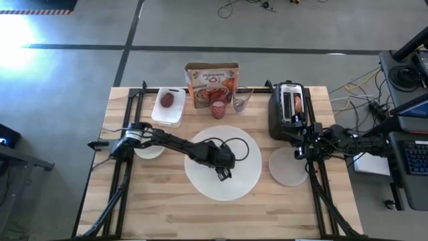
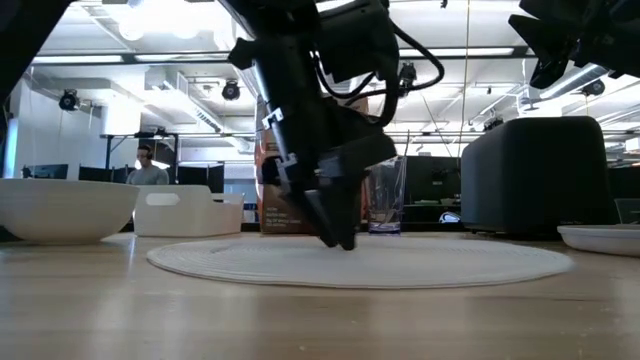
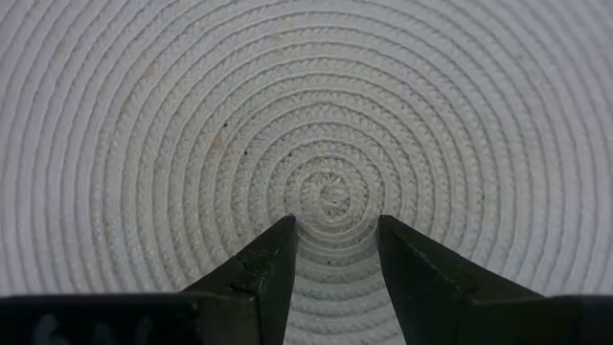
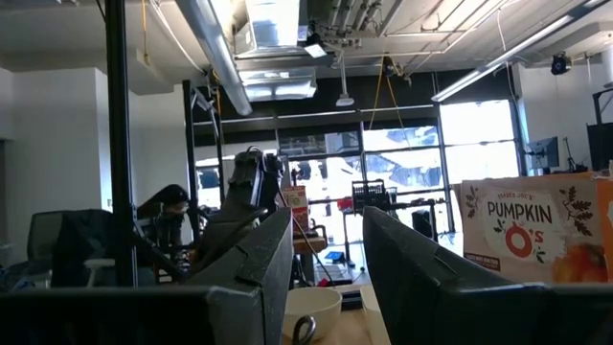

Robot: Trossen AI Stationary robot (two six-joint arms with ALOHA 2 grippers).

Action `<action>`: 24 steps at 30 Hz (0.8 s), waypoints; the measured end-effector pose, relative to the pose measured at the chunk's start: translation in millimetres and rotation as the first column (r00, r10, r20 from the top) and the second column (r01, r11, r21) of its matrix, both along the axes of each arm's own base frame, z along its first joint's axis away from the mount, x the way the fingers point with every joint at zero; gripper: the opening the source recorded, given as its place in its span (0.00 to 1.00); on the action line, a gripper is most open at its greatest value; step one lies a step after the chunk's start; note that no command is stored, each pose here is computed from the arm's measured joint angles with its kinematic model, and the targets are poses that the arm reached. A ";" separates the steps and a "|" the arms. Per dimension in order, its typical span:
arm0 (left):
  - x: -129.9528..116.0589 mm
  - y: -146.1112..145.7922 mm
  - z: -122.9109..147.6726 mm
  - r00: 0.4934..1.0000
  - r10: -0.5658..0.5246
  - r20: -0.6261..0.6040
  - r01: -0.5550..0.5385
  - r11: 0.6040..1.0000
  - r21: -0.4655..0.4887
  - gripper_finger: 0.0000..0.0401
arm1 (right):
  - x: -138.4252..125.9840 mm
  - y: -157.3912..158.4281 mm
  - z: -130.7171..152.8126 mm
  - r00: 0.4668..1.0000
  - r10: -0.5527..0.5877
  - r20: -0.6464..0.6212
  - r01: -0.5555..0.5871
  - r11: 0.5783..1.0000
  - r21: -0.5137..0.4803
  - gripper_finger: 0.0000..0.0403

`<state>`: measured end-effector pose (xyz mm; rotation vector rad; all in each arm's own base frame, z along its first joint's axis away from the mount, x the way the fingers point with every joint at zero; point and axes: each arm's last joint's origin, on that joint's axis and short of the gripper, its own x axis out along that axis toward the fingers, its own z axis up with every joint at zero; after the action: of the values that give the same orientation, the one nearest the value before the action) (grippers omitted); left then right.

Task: Arrange a breakfast setting
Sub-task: Move the white placemat to the center of the table

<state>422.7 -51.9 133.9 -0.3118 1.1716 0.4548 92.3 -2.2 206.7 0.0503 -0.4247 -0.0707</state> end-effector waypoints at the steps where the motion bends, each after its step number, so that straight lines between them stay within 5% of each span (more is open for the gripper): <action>1: 0.1 0.0 1.1 1.000 0.004 -0.005 -0.004 1.000 -0.001 0.33 | 0.0 0.0 0.0 1.000 0.001 0.000 -0.001 1.000 0.000 0.29; 24: 3.4 -3.9 17.5 1.000 0.013 0.000 -0.013 0.999 0.035 0.33 | 0.0 0.0 -0.1 1.000 0.000 0.000 0.000 1.000 0.000 0.29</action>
<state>426.1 -55.8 151.4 -0.2894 1.1613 0.4868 92.3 -2.2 206.6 0.0505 -0.4247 -0.0706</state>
